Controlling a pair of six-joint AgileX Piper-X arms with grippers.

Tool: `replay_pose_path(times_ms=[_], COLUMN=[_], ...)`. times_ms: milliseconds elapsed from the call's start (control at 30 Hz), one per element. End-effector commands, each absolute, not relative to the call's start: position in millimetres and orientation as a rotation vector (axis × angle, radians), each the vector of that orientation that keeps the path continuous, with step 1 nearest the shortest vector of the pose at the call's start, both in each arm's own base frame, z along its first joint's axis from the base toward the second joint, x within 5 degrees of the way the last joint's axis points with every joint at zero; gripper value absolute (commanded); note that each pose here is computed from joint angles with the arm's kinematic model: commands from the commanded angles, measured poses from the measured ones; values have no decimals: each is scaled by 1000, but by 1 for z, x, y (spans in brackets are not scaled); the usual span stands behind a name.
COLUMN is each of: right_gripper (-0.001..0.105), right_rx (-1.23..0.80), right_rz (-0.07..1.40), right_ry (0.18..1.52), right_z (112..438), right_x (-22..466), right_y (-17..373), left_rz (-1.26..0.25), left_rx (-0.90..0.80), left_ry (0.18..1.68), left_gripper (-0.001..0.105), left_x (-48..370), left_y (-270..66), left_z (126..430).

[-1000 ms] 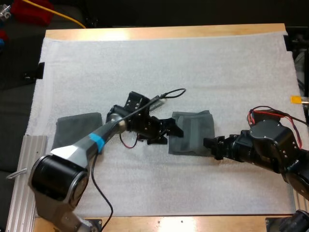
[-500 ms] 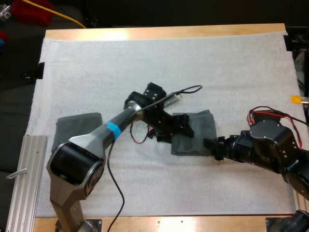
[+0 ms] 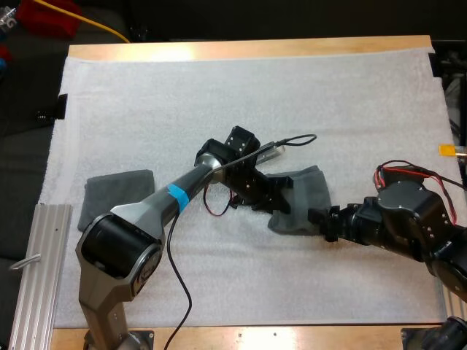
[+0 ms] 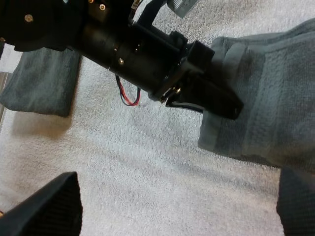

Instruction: Pick towel from pile, fold and stack

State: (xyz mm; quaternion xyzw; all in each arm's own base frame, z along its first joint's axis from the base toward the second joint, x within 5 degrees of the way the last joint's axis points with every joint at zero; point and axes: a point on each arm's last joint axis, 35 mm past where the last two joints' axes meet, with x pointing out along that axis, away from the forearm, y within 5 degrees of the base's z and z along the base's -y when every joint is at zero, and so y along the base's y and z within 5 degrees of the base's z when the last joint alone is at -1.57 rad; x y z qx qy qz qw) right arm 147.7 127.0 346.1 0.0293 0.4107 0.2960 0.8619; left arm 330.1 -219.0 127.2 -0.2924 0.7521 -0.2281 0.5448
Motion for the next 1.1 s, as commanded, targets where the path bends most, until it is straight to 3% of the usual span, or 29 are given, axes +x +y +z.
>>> replay_pose_path(times_ms=[0,200,433,667,833,1067], right_gripper=[78,78,78,78,78,78], right_rx=[56,53,53,53,53,53], right_rz=[615,616,616,616,616,616], right_ry=[847,846,846,846,846,846], right_z=[350,350,350,350,350,350], right_x=[147,147,147,147,147,147], right_y=[126,126,126,126,126,126], left_rz=[-595,-738,-723,-602,-374,-237], left_rx=[-661,-509,-288,-193,-74,-154], left_ry=[1763,1712,1683,1646,1607,1523], left_gripper=[0,0,0,0,0,0], left_x=[330,321,308,302,299,298], left_y=[-220,-209,-172,-123,-85,-35], left_z=[131,155,193,230,249,271])
